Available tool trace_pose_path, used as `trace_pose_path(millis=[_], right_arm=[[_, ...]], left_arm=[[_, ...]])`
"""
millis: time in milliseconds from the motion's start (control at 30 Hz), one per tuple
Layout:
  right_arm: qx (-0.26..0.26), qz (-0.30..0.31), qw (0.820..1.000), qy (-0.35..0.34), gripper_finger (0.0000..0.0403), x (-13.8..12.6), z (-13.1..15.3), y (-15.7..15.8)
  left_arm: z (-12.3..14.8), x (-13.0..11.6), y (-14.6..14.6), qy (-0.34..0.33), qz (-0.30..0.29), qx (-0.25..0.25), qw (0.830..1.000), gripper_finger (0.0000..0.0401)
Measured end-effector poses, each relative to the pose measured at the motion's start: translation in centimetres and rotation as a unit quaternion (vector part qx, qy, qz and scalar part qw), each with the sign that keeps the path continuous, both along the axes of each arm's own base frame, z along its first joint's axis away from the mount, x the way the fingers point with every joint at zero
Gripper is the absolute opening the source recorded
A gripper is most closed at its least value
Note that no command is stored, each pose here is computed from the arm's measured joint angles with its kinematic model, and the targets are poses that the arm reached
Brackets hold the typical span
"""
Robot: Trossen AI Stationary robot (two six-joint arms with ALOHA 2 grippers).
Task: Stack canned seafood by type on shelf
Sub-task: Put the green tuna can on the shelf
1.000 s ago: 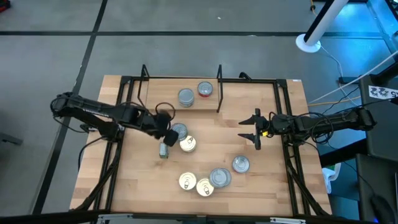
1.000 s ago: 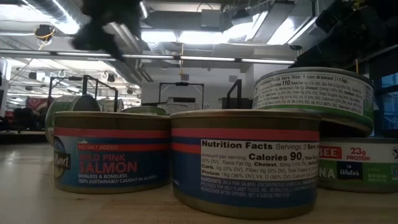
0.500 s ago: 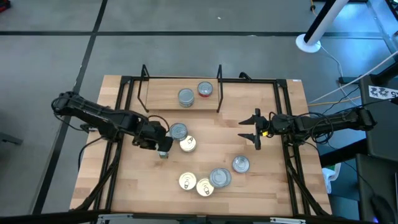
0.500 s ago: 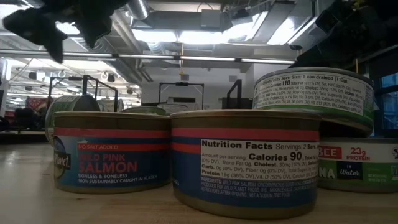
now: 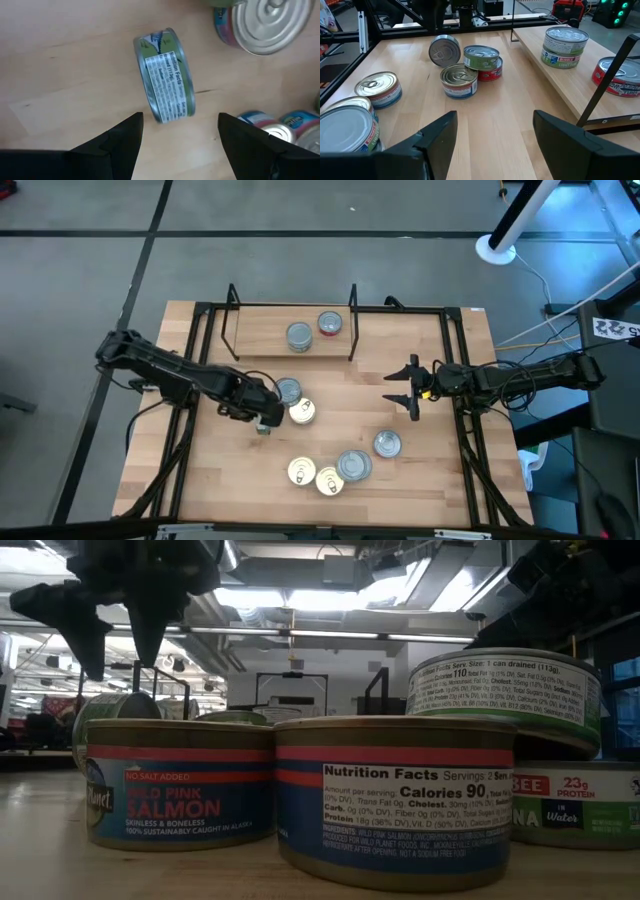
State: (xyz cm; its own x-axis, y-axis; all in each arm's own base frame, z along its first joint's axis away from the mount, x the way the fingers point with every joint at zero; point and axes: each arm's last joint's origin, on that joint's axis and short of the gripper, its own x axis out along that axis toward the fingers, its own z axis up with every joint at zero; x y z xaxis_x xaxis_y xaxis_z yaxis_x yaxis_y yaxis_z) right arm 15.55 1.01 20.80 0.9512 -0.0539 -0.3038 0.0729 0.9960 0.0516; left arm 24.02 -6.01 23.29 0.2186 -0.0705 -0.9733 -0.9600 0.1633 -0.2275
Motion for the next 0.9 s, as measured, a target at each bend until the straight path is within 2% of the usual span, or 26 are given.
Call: trace_pose_path(millis=[500, 700, 800, 900], right_arm=[[0.000, 0.000, 1.000, 0.000, 0.0260, 0.0, 0.0, 0.0], [0.000, 0.000, 1.000, 0.000, 0.0260, 0.0, 0.0, 0.0], [0.000, 0.000, 1.000, 0.000, 0.0260, 0.0, 0.0, 0.0], [0.000, 0.000, 1.000, 0.000, 0.0260, 0.0, 0.0, 0.0]], left_arm=[[-3.0, 1.4, -0.4, 0.061, -0.010, 0.018, 0.998, 0.0253], [-4.0, 1.9, -0.3, 0.077, -0.037, 0.026, 0.996, 0.0252], [-4.1, 2.0, -0.2, 0.073, -0.048, 0.027, 0.996, 0.0237], [-3.9, 2.1, -0.2, 0.066, -0.059, 0.026, 0.996, 0.0200]])
